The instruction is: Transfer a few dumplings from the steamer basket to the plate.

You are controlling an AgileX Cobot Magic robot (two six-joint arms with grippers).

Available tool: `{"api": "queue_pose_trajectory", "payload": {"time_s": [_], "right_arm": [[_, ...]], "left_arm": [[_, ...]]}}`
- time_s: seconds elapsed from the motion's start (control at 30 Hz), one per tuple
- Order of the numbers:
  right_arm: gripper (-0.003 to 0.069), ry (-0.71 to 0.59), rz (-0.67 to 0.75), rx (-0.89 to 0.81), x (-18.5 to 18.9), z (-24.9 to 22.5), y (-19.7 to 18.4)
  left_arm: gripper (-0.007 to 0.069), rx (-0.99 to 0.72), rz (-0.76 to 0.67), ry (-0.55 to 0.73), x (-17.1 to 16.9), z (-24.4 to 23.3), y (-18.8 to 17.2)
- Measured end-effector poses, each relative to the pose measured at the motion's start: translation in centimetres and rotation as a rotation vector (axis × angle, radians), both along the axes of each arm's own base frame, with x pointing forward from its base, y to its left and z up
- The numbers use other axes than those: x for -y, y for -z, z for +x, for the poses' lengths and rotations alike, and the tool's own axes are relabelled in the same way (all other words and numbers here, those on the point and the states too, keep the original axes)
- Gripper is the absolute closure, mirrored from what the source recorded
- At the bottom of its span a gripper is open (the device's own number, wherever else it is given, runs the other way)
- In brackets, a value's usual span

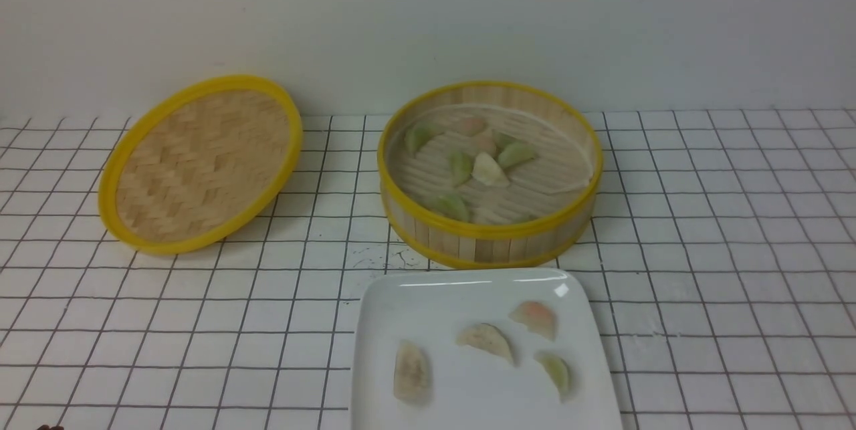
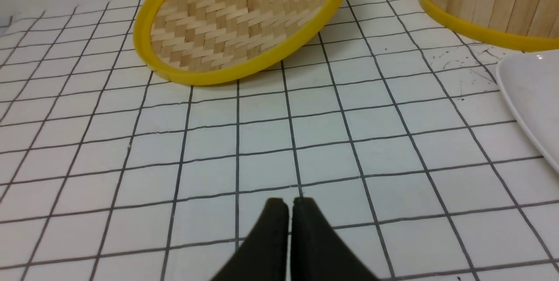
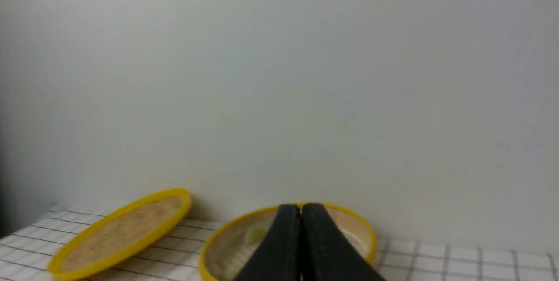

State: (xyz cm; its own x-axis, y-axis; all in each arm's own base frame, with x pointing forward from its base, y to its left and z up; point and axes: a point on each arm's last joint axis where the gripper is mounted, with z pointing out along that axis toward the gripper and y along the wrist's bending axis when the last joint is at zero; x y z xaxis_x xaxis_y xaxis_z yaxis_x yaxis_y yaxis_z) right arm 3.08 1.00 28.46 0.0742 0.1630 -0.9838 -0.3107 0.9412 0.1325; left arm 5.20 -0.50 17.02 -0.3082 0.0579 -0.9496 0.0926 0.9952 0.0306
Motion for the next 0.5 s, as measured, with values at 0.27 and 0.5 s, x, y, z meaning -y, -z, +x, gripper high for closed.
{"api": "queue_pose_trajectory", "payload": {"time_s": [0.27, 0.5], "right_arm": [[0.0673, 0.254, -0.133, -0.231, 0.8, 2.2, 8.0], [0.0673, 0.302, -0.171, -0.314, 1.1, 2.4, 10.4]], "left_arm": [[0.0631, 0.0, 0.0, 0.0, 0.0, 0.0, 0.0], [0.0631, 0.001, 0.0, 0.0, 0.0, 0.0, 0.0]]}}
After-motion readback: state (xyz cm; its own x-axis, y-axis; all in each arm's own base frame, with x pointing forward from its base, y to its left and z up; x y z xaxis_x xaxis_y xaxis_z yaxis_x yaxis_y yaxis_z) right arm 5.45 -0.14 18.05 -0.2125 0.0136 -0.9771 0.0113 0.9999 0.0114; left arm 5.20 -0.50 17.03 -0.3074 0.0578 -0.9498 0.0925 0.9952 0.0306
